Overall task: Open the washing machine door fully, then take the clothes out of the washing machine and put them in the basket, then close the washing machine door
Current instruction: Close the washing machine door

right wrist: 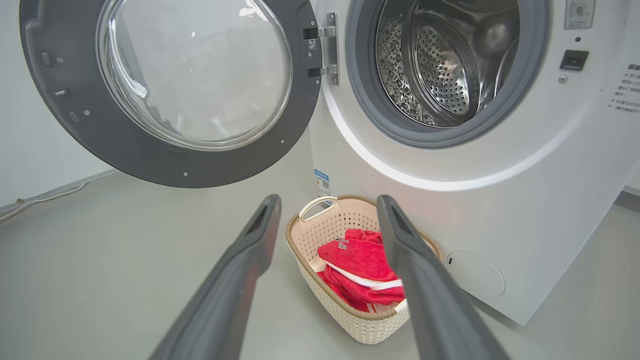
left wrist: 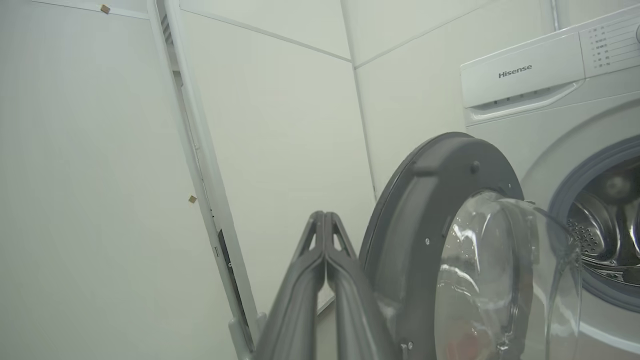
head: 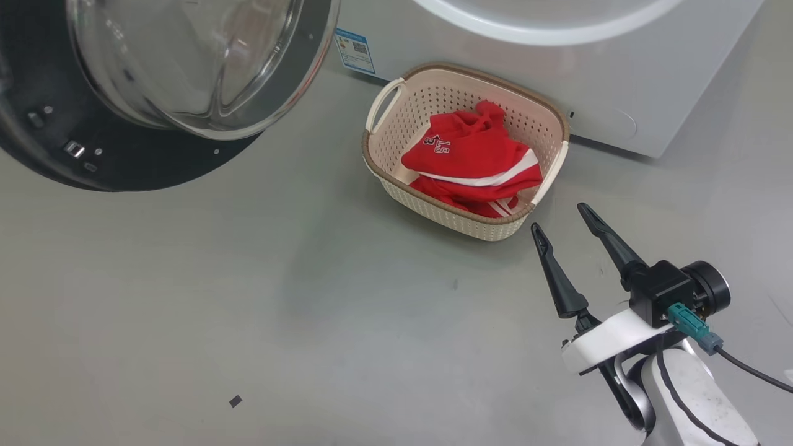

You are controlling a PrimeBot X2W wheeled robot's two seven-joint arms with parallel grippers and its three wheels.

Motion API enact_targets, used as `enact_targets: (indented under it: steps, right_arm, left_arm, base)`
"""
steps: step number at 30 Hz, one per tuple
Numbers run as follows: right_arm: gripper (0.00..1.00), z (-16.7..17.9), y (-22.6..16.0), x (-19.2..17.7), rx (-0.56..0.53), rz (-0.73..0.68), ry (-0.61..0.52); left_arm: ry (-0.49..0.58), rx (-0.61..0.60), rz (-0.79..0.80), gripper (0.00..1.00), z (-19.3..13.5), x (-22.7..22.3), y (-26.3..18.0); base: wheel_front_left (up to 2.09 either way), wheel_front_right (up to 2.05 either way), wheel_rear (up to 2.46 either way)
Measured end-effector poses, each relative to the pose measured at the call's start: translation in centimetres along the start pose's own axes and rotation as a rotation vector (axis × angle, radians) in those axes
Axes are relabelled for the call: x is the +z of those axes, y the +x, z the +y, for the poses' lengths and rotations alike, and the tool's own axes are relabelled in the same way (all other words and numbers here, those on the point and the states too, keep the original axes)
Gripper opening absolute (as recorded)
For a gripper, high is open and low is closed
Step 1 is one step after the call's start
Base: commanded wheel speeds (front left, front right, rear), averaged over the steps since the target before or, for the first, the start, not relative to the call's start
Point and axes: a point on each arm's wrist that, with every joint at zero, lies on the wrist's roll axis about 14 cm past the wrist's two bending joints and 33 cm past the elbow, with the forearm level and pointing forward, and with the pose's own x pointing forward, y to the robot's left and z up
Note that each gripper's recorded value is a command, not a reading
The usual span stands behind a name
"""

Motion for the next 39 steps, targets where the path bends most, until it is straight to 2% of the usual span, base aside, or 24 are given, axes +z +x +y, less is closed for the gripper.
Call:
enact_targets:
  steps: [3,6,17,24,27,28,33,39]
  right_arm:
    - [1.00,-1.0,-0.2,-0.4,-0.019,0.013,-0.001]
    - [1.00,-1.8,-0.3,-0.6,-0.033,0.013,-0.002]
    - [1.00,-4.6,-1.1,-1.2,-0.099,0.027,-0.011]
    - [1.00,-6.1,-1.6,-1.7,-0.136,0.035,-0.007]
    - [1.00,-6.6,-1.6,-1.6,-0.147,0.030,-0.008]
    - [1.00,-6.8,-1.7,-1.7,-0.154,0.033,-0.007]
    - [1.00,-6.8,-1.7,-1.9,-0.154,0.037,-0.003]
    - [1.00,-6.9,-1.6,-2.0,-0.154,0.038,-0.001]
  left_arm:
    - [-0.022,0.025,-0.034,0.00,0.9,1.3,2.6]
    - [-0.094,0.070,-0.020,0.00,1.8,1.0,4.6]
    - [-0.490,0.310,0.200,0.00,4.8,-5.8,8.4]
    - [-0.815,0.436,0.338,0.00,3.7,-10.2,9.8]
    - [-0.901,0.459,0.454,0.00,2.3,-12.8,9.3]
    - [-0.969,0.474,0.503,0.00,1.5,-14.0,9.1]
    - [-1.097,0.497,0.542,0.00,0.7,-14.9,9.1]
    - [-1.268,0.530,0.515,0.00,0.3,-15.0,9.9]
  base:
    - [0.00,0.00,0.00]
    - [0.00,0.00,0.00]
    - [0.00,0.00,0.00]
    - [0.00,0.00,0.00]
    - [0.00,0.00,0.00]
    - [0.00,0.00,0.00]
    - [0.00,0.00,0.00]
    - [0.00,0.00,0.00]
